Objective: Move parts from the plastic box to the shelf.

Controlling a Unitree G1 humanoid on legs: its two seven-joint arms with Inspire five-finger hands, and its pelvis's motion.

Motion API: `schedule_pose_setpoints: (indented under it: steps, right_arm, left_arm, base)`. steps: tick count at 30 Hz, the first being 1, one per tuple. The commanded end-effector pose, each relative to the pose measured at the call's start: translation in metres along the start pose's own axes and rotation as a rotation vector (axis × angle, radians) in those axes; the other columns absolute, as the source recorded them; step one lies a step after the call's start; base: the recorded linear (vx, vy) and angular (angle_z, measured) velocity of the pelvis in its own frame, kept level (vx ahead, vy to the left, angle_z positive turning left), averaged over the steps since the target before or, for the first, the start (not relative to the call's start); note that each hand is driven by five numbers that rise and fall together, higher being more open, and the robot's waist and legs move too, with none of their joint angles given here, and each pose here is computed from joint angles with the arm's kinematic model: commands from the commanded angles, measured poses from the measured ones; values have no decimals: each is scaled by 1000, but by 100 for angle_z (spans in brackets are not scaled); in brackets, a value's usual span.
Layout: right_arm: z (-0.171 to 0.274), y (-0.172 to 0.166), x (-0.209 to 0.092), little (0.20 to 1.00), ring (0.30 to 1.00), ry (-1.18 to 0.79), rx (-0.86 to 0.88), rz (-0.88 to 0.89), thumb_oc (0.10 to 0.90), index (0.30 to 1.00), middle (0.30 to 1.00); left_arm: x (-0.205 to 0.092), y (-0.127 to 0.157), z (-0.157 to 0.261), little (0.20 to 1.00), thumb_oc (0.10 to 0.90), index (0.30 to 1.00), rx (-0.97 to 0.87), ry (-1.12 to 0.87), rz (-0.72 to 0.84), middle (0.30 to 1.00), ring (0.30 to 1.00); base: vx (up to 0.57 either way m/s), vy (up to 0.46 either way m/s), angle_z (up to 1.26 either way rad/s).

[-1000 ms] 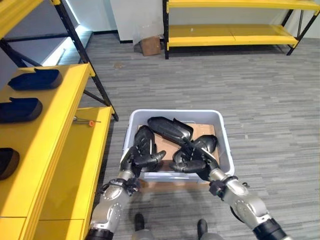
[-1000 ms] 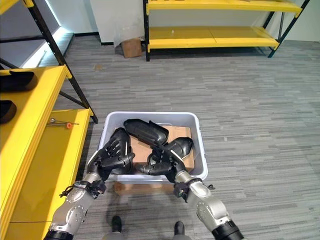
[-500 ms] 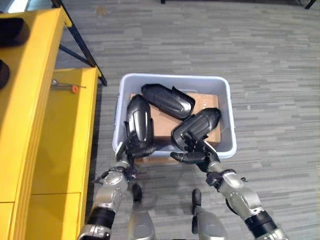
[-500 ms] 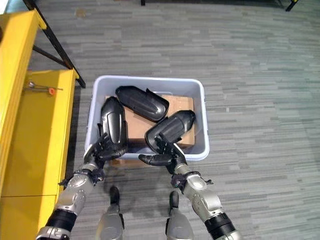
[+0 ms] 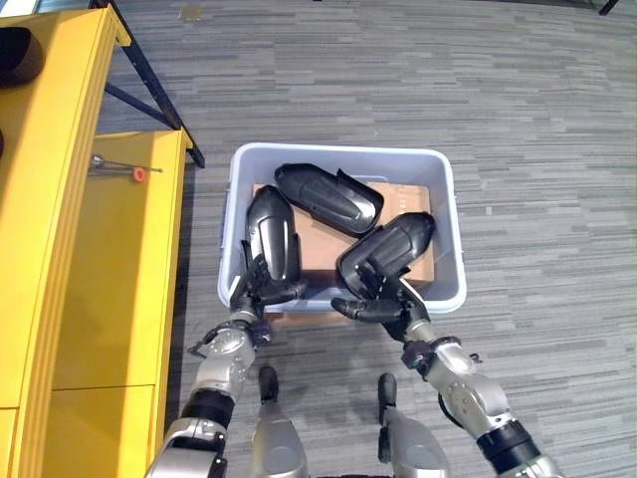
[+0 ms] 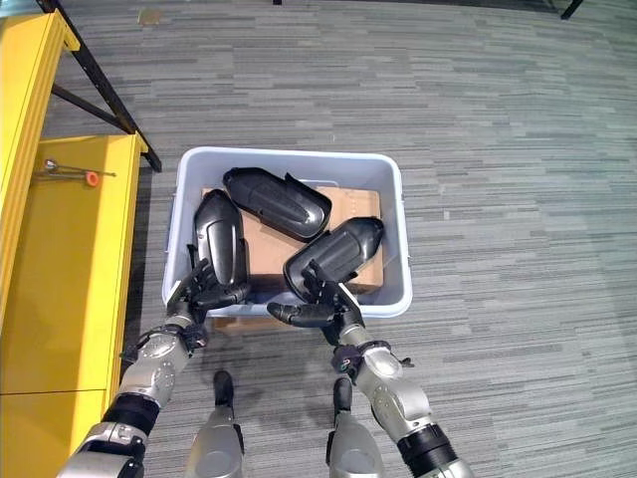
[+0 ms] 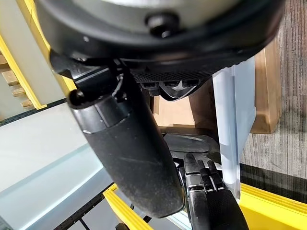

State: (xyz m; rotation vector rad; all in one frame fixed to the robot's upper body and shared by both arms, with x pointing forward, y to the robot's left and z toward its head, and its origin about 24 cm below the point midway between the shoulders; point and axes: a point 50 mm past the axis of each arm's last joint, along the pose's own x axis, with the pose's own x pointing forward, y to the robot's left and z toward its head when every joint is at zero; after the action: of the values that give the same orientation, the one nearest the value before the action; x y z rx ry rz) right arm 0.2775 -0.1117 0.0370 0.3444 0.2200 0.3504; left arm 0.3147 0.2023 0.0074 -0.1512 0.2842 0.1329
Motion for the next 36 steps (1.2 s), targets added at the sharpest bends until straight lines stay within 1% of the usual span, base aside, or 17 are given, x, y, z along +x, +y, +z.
schedule_pose_setpoints:
  steps: [1, 7, 8, 9, 14, 21, 36]
  right_arm:
    - [60, 34, 0, 1000, 1000, -307, 11, 156, 900, 1000, 1000]
    - [57, 31, -2, 1000, 1000, -304, 18, 142, 900, 1000, 1000]
    - [57, 31, -2, 1000, 1000, -303, 19, 142, 900, 1000, 1000]
    - [56, 29, -2, 1000, 1000, -299, 20, 134, 900, 1000, 1000]
    - [56, 22, -2, 1000, 1000, -301, 12, 104, 900, 1000, 1000]
    - [58, 16, -3, 1000, 1000, -312, 11, 72, 900, 1000, 1000]
    - [60, 9, -5, 1000, 1000, -330, 15, 28, 900, 1000, 1000]
  left_arm:
    - [-5, 0, -22, 1000, 900, 1000, -37, 63, 14, 1000, 1000]
    - [-19, -8, -64, 1000, 900, 1000, -126, 209, -5, 1000, 1000]
    - [-19, -8, -64, 1000, 900, 1000, -126, 210, -5, 1000, 1000]
    - [-25, -10, -80, 1000, 900, 1000, -163, 268, -10, 1000, 1000]
    - [-37, -7, -99, 1000, 900, 1000, -196, 334, -17, 1000, 1000]
    - [-47, -2, -108, 1000, 900, 1000, -205, 359, -23, 1000, 1000]
    - [-54, 0, -113, 1000, 900, 1000, -217, 378, -30, 1000, 1000]
  base:
    - [0, 0, 0]
    - [7, 0, 0]
    - [58, -8, 1]
    - [0, 0, 0]
    - [0, 0, 0]
    - [13, -2, 0]
    - [12, -1, 0]
